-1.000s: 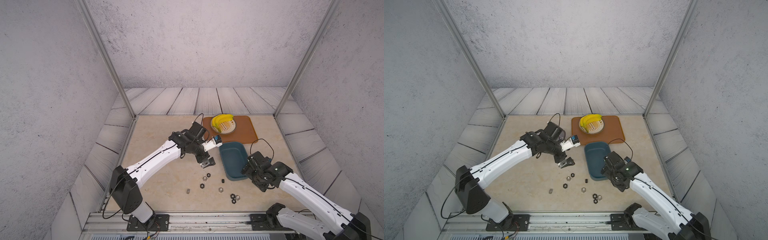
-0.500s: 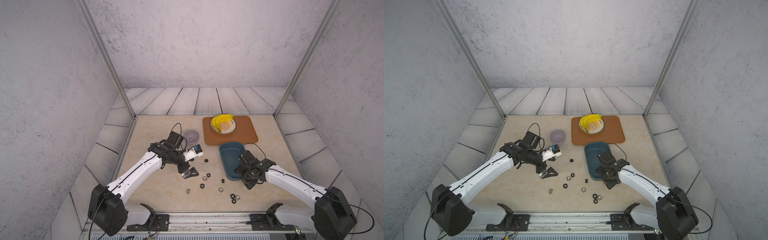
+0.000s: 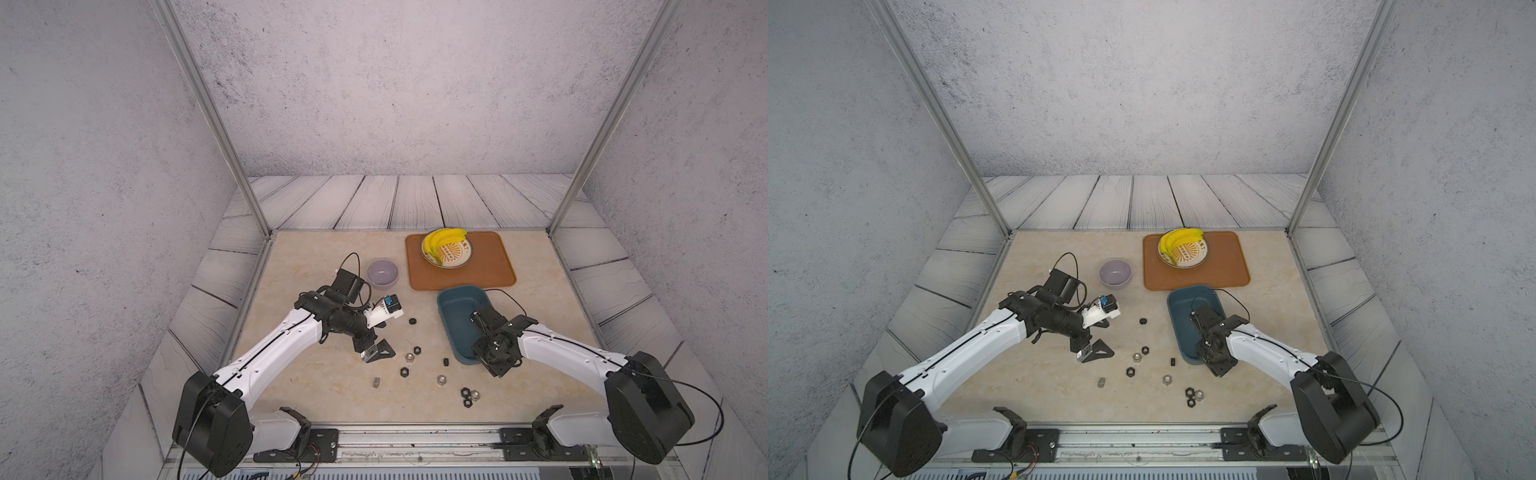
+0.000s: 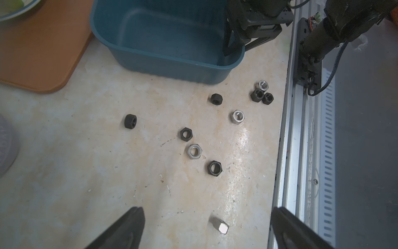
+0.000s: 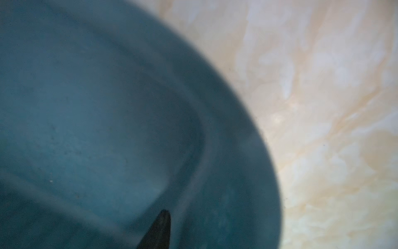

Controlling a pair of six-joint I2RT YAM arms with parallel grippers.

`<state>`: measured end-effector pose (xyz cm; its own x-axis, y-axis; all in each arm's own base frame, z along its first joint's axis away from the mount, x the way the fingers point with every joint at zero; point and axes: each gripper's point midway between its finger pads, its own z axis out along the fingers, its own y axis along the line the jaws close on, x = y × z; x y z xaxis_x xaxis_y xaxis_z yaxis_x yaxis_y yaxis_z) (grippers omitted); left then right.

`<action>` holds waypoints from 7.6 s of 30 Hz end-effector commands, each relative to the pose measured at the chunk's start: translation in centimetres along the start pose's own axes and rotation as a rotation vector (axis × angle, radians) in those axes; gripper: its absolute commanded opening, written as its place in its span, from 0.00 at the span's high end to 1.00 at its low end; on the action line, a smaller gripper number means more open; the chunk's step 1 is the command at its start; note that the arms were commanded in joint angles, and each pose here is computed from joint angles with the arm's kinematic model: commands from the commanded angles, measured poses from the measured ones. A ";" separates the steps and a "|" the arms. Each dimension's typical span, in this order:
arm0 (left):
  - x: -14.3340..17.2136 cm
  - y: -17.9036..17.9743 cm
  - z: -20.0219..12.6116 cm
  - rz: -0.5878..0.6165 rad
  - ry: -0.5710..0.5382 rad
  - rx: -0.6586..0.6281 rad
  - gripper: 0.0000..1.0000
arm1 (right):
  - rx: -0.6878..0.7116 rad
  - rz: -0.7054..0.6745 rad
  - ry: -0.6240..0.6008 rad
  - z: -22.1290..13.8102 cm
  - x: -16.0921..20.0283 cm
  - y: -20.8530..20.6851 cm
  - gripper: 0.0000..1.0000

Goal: Put the nuts on the desktop into the storage box
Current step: Adjust the storage box at the center of the board, then pick up the nut from the center of the board.

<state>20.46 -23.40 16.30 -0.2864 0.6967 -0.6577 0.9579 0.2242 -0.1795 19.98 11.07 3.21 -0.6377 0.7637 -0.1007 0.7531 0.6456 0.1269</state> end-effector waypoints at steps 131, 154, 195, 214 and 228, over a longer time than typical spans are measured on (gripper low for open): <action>-0.7 10.5 12.1 0.343 0.215 0.136 0.08 | -0.264 -0.789 -0.405 -18.4 -10.4 3.4 0.40; 1.2 9.8 15.1 0.417 0.344 0.211 0.49 | -0.297 -0.801 -0.407 -19.5 -10.0 3.5 0.44; -2.0 7.7 10.2 0.320 0.243 0.133 0.91 | -0.401 -0.865 -0.431 -21.7 -9.0 4.4 0.46; -9.3 -4.2 -1.1 -0.112 -0.035 0.471 0.92 | -1.123 -1.490 -0.534 -28.2 3.0 7.9 0.51; -10.3 -5.1 -2.9 -0.295 -0.099 0.559 0.92 | -1.205 -1.910 -0.764 -26.2 8.1 8.9 0.38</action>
<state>19.36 -29.99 24.93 -0.5215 0.6119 -0.5946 0.7532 0.0027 -0.6578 16.94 22.03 28.74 -0.0058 -0.3867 -0.9222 -0.9411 0.3139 -0.1257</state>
